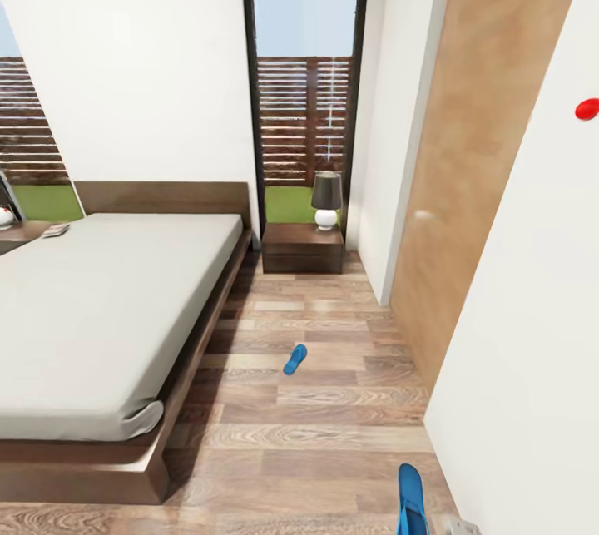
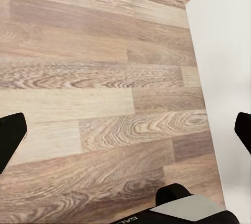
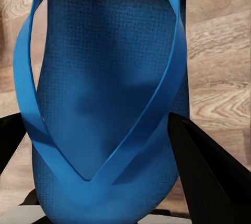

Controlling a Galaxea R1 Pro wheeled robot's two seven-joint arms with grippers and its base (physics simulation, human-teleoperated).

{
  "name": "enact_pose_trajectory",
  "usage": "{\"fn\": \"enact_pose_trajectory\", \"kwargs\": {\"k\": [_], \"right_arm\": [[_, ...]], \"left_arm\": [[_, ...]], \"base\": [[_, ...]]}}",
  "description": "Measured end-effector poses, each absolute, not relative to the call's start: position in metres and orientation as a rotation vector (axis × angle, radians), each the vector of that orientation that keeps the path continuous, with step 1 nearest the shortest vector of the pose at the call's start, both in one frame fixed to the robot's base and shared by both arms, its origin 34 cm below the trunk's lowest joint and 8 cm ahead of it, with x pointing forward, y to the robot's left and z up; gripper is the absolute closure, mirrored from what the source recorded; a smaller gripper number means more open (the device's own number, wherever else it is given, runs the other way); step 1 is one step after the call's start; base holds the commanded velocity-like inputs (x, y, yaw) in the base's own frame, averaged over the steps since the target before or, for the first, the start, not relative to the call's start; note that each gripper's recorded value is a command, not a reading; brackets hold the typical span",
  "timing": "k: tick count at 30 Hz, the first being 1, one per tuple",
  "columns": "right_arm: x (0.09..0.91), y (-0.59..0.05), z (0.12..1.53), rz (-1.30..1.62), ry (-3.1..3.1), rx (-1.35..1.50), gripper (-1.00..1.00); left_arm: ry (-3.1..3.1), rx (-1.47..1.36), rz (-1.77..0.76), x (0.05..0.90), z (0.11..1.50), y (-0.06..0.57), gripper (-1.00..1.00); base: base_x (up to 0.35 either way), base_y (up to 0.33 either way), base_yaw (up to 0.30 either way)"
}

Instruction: In the bedroom, move the book from the bed onto either nightstand, and place the two sandals side by side next to the bed.

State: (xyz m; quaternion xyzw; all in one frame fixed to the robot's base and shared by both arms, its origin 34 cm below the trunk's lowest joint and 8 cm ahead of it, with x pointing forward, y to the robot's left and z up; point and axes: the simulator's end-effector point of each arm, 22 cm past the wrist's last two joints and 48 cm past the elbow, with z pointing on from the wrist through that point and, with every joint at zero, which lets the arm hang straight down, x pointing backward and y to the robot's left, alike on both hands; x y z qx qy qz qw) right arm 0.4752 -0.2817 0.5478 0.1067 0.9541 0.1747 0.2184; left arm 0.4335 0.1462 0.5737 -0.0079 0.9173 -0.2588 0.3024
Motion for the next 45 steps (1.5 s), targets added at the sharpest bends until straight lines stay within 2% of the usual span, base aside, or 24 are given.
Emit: {"fn": "enact_pose_trajectory", "kwargs": {"k": [45], "right_arm": [[0.4752, -0.2815, 0.5478, 0.484, 2.641, 0.295, 1.00]], "left_arm": [[2.432, -0.021, -0.687, 0.4336, 0.5739, 0.1460, -1.00]], "base": [[0.322, 0.000, 0.000]]}}
